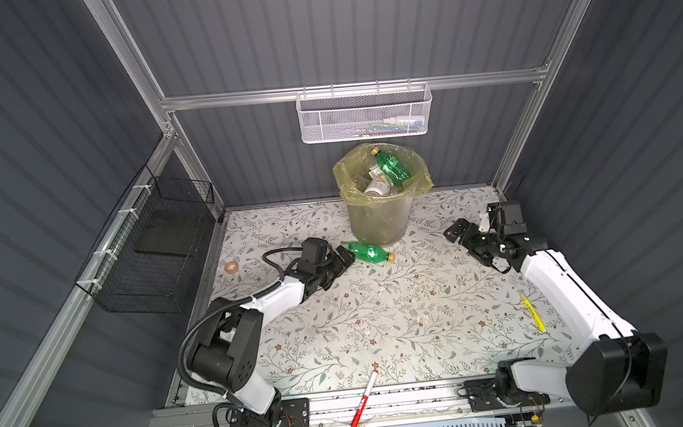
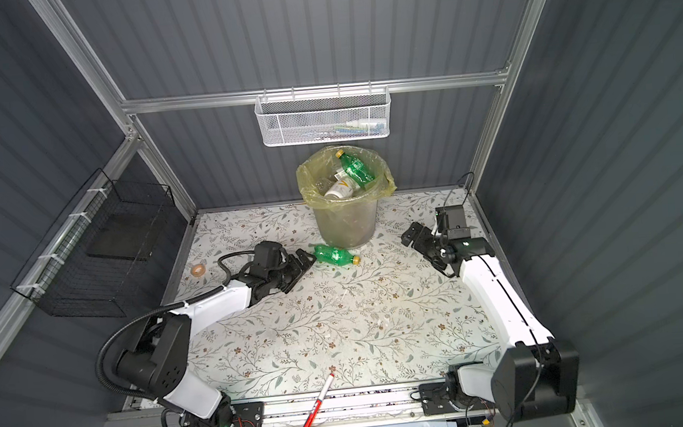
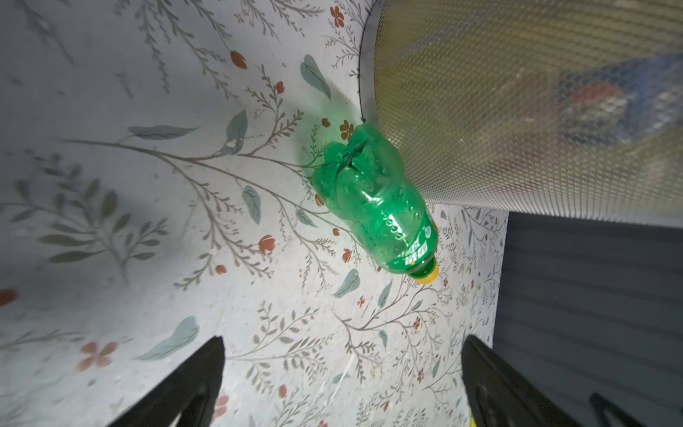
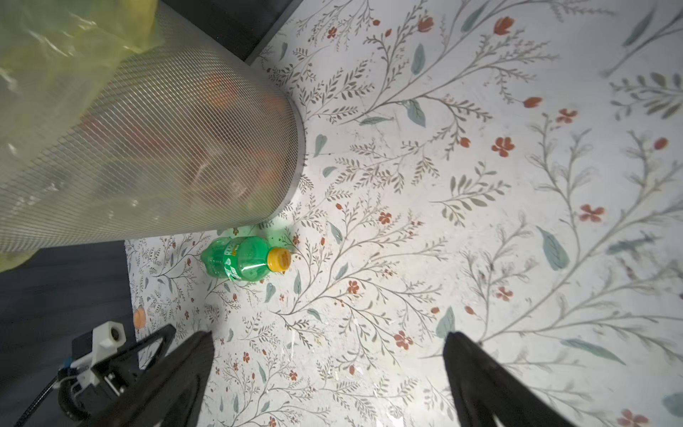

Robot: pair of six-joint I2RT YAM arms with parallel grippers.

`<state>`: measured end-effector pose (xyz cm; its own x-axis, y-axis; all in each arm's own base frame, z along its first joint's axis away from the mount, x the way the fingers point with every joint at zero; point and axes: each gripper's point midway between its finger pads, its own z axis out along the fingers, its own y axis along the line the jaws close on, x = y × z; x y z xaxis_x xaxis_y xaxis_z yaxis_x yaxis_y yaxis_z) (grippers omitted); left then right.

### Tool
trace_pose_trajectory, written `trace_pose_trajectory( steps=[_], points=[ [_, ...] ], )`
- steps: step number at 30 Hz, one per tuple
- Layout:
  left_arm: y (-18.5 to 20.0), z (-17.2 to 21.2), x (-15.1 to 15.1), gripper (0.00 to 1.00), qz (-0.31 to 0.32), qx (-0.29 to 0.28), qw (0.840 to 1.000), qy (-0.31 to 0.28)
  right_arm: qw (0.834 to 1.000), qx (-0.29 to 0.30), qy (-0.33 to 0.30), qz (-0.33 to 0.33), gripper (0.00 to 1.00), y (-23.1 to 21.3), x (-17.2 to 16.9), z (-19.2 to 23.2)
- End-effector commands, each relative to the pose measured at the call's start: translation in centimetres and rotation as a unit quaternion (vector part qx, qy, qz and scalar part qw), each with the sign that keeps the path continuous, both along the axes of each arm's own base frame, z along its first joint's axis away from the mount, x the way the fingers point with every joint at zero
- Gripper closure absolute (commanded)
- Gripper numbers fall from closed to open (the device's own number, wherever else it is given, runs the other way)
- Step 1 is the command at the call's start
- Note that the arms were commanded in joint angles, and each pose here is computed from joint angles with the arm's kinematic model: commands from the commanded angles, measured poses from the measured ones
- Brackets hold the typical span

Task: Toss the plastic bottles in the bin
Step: 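Grasp the last green bottle beside the bin with the left gripper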

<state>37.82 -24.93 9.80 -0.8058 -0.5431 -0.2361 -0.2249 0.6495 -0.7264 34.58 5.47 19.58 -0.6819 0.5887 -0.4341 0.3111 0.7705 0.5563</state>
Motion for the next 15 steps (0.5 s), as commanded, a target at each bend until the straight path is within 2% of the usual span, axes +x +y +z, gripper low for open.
trace_pose_trajectory(
  steps=[1,7,11,15],
  points=[
    [-2.9,0.8,1.4,0.0,0.042,-0.056,0.997,0.038,1.0,0.007,0.0,-0.023,0.01,-0.8,-0.8,-1.8],
    [-5.8,-0.9,3.8,0.0,0.071,-0.072,0.992,0.08,1.0,0.018,0.011,-0.018,0.01,-0.7,-1.5,-3.1],
    [-6.6,-2.0,5.4,0.0,0.088,-0.068,0.989,0.097,0.999,0.024,0.018,-0.012,0.01,-0.5,-1.5,-3.5],
    [-6.8,-3.8,5.8,0.0,0.098,-0.059,0.986,0.117,0.999,0.034,0.023,-0.01,0.01,-0.5,-1.4,-4.2]
  ],
)
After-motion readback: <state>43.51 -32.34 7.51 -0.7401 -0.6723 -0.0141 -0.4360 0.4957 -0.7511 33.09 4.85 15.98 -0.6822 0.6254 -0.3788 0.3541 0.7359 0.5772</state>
